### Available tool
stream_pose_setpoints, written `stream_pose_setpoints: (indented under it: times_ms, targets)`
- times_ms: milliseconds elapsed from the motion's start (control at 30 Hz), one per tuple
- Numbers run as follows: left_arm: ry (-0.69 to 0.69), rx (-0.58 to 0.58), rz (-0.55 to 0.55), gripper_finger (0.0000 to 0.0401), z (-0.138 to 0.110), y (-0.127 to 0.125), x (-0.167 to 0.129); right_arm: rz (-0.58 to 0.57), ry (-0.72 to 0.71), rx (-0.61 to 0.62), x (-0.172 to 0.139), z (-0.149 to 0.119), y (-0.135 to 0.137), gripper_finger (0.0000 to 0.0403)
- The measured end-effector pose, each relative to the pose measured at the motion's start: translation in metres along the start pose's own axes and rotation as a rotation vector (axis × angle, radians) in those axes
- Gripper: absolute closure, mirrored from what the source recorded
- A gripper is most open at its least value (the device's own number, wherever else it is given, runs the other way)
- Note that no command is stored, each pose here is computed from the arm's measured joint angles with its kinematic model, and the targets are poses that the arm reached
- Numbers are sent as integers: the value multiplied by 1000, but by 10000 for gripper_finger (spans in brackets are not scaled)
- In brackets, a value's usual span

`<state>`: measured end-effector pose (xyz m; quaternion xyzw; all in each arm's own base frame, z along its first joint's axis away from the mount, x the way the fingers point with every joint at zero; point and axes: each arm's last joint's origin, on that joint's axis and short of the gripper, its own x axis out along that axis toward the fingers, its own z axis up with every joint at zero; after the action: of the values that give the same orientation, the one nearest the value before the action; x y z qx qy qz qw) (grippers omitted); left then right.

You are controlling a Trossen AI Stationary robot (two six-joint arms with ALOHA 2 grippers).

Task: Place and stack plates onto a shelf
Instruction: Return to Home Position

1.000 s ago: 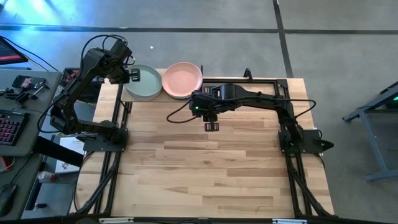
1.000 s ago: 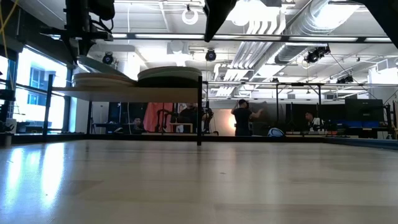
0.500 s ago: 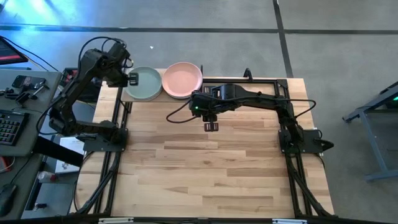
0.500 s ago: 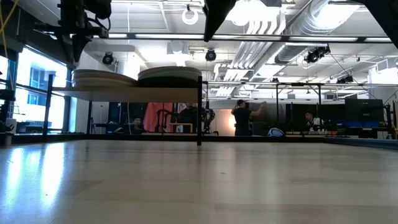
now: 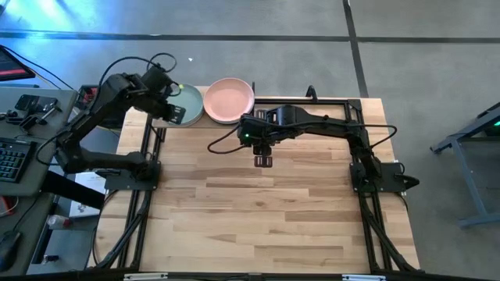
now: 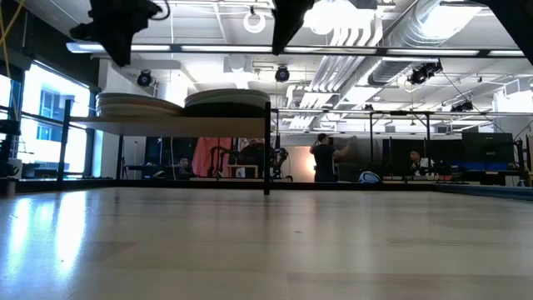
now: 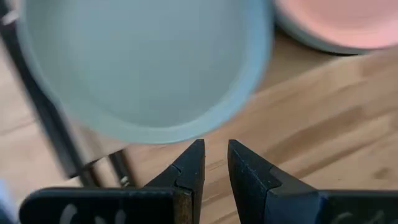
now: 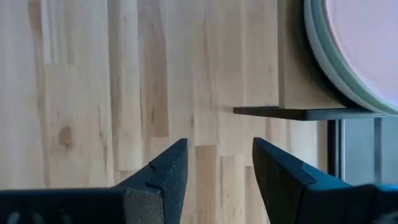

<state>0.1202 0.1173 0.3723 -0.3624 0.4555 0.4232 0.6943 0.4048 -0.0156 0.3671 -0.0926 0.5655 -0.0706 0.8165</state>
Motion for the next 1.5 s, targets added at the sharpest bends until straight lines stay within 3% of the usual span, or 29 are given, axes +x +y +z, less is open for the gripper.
stream_pose_setpoints:
  times_ms: [267, 500, 667, 867, 1200, 1500]
  targets:
    - [-64, 168, -126, 341, -22, -28, -14, 42, -25, 160, -3, 3, 13, 247]
    - [-56, 352, -253, 341, -49, -44, -28, 88, -32, 311, -9, 5, 41, 247]
    - [-96, 510, -401, 341, -72, -54, -44, 122, -89, 425, -17, 10, 68, 247]
    - [-188, 692, -609, 341, -99, -57, -52, 167, -261, 505, -30, 22, 100, 247]
    - [-225, 842, -834, 341, -144, -52, -9, 219, -556, 467, -52, 41, 132, 247]
    - [-404, 805, -1066, 341, -167, -42, 35, 237, -630, 467, -58, 46, 137, 247]
